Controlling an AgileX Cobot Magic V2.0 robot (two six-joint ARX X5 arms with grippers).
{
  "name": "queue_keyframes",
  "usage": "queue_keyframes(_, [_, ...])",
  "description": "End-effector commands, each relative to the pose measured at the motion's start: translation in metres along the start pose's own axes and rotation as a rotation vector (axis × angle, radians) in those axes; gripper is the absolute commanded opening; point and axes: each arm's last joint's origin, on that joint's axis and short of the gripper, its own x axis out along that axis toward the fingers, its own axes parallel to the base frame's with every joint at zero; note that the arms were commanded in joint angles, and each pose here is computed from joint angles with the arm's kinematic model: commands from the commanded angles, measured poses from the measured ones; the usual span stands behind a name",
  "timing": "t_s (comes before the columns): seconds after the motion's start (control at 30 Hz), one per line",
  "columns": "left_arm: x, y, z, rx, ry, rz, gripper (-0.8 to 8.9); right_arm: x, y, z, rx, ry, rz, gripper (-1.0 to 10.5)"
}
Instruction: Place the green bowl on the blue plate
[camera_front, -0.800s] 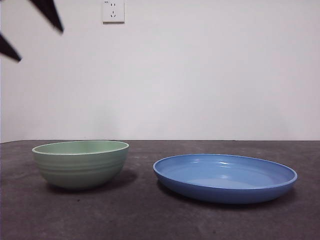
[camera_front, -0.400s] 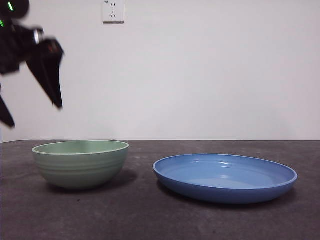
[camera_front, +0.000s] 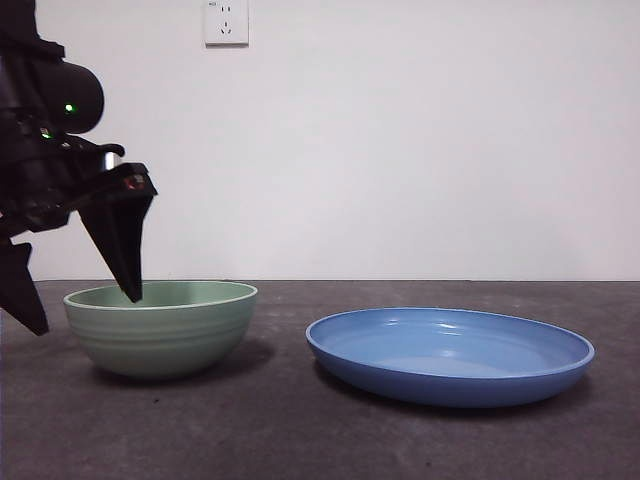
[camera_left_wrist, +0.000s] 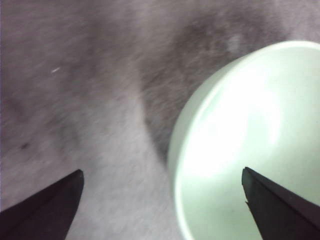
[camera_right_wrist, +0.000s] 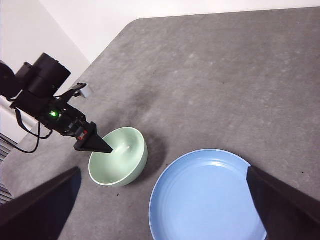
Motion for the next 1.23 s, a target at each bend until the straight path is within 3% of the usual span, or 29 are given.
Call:
queue_keyframes(0.03, [0.004,-0.003,0.006,0.021,-0.008,-0.001,4.22,-0.001,0.003,0.005,-0.022,-0.013,0.008,6.7])
queue_keyframes(0.33, [0.005,-0.006,0.006,0.028,-0.003,-0.002,0.12,-0.001,0.003,0.005,-0.021,-0.013,0.008,6.7])
queue_keyframes(0.77, [-0.01,-0.016,0.016,-0.016,-0.017,-0.001,0.15,-0.001,0.003,0.005,-0.02,-0.012,0.008,6.7])
queue_keyframes(1.0, [-0.025,-0.059,0.026,0.078,-0.031,0.091,0.15,-0.001,0.003,0.005,-0.021,-0.012,0.008,6.7])
queue_keyframes(1.23, [-0.02,-0.108,0.033,0.162,-0.1,0.04,0.15,-0.001,0.003,0.005,-0.02,-0.012,0.008,6.7])
